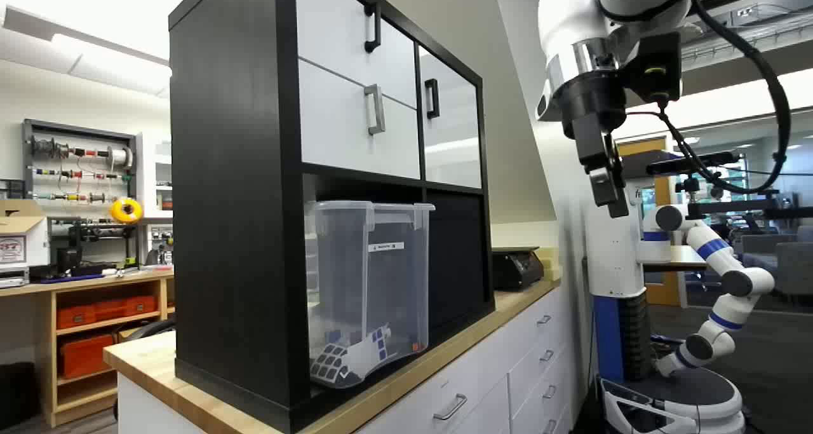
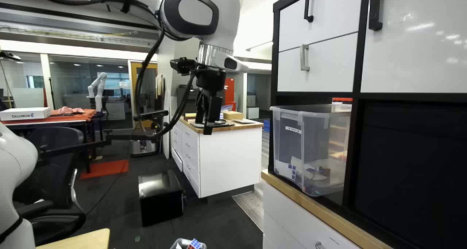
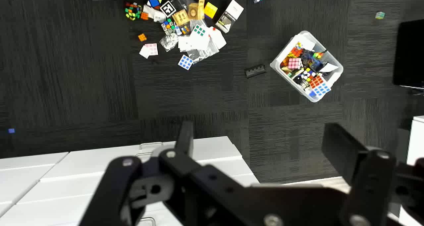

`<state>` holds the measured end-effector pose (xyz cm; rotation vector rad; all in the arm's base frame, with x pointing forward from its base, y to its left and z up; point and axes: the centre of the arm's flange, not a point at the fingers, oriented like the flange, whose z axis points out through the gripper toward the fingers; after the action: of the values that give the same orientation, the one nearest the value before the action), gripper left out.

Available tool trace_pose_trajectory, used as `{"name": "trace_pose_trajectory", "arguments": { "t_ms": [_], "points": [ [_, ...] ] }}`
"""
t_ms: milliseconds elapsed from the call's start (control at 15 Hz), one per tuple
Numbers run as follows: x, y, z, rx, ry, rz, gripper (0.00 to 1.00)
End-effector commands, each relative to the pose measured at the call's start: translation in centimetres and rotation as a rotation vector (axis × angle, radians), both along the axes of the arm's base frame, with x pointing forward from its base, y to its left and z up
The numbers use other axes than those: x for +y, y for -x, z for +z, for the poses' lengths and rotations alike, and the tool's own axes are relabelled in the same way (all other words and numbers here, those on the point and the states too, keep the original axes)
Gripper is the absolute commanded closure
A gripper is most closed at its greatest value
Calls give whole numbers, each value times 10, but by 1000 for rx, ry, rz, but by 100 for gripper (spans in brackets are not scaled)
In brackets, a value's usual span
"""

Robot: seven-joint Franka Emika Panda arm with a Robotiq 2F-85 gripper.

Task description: Pull the plastic container from the cabinet.

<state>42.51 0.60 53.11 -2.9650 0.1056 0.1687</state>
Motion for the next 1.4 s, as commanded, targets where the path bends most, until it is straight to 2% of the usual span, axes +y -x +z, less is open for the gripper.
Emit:
{"name": "trace_pose_trajectory", "arguments": {
  "t_ms": [0, 600, 867, 1333],
  "points": [
    [0, 0, 0, 0, 0, 0, 0],
    [0, 0, -1, -11, 10, -3, 0],
    [-3, -9, -5, -96, 40, 44, 0],
    [-7, -58, -23, -231, 32, 138, 0]
  ]
}}
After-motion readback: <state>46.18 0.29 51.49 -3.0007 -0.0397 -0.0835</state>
